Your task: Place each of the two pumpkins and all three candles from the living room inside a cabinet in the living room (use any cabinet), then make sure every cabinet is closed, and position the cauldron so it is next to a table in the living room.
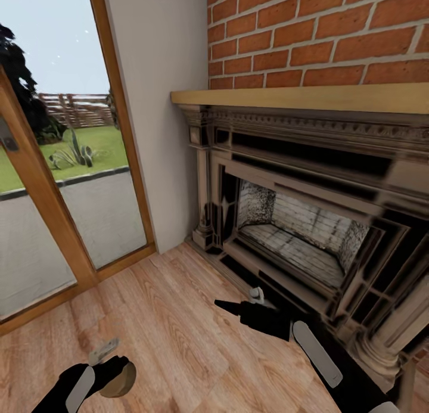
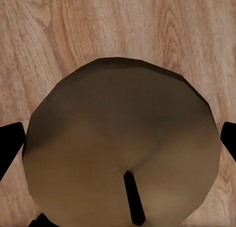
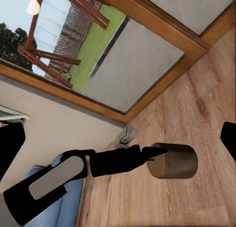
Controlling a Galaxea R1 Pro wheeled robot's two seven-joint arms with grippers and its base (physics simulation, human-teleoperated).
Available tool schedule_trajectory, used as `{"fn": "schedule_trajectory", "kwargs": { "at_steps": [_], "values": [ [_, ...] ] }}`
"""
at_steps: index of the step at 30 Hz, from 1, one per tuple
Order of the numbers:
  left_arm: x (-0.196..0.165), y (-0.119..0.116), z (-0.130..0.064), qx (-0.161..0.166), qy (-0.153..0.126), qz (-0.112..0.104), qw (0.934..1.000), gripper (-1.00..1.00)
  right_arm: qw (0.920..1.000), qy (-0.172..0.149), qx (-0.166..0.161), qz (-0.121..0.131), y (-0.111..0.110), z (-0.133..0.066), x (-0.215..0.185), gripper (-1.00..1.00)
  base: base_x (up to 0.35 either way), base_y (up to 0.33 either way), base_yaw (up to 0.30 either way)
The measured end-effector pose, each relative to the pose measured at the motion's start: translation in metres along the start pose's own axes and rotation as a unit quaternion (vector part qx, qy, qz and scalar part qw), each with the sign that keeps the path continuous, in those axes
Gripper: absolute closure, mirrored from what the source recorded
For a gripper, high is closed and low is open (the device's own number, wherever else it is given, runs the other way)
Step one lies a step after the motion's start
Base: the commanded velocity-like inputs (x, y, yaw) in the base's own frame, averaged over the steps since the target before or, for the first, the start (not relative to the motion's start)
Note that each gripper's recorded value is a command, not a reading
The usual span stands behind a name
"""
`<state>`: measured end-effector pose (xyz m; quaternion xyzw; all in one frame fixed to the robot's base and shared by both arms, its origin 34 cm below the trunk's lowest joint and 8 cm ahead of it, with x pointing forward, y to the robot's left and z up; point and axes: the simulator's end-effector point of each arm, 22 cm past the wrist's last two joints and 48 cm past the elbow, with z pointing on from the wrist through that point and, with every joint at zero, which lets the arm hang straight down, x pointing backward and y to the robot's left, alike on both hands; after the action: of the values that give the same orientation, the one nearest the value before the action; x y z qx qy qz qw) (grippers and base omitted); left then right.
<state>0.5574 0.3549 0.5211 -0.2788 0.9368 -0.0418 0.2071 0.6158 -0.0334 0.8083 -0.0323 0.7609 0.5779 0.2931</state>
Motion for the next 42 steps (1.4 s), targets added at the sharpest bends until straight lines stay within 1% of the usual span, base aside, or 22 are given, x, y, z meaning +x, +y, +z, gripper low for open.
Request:
{"fn": "schedule_trajectory", "kwargs": {
  "at_steps": [1, 2, 17, 26, 31, 42],
  "values": [
    [0.0001, -0.0002, 0.0001, 0.0, 0.0, 0.0, 1.0, 1.0, 0.999, 0.011, 0.03, 0.032, -0.0332, -0.0046, 0.0171, -1.0, -0.106, 0.0, 0.0],
    [0.0001, -0.0005, 0.0001, 0.0, 0.0, 0.0, 1.0, 1.0, 0.9988, 0.011, 0.031, 0.037, -0.035, -0.0046, 0.0185, -1.0, -0.148, 0.0, 0.0],
    [-0.0003, -0.0005, 0.0002, 0.0, -0.002, 0.002, 1.0, 1.0, 0.9988, 0.011, 0.03, 0.038, -0.0348, -0.0045, 0.0188, -1.0, -0.08, 0.0, 0.0],
    [-0.0002, -0.0012, 0.0005, 0.0, -0.003, 0.003, 1.0, 1.0, 0.9988, 0.012, 0.031, 0.036, -0.0354, -0.0042, 0.0191, -1.0, -0.221, -0.001, 0.0],
    [0.0003, -0.0011, 0.0005, 0.0, -0.002, 0.003, 1.0, 1.0, 0.9988, 0.012, 0.032, 0.036, -0.0355, -0.0042, 0.0192, -1.0, -0.186, -0.101, 0.0],
    [-0.0008, -0.0004, 0.0002, 0.0, -0.004, 0.003, 1.0, 1.0, 0.9989, 0.01, 0.031, 0.034, -0.035, -0.0055, 0.0168, -1.0, -0.042, -0.08, 0.0]
  ]
}}
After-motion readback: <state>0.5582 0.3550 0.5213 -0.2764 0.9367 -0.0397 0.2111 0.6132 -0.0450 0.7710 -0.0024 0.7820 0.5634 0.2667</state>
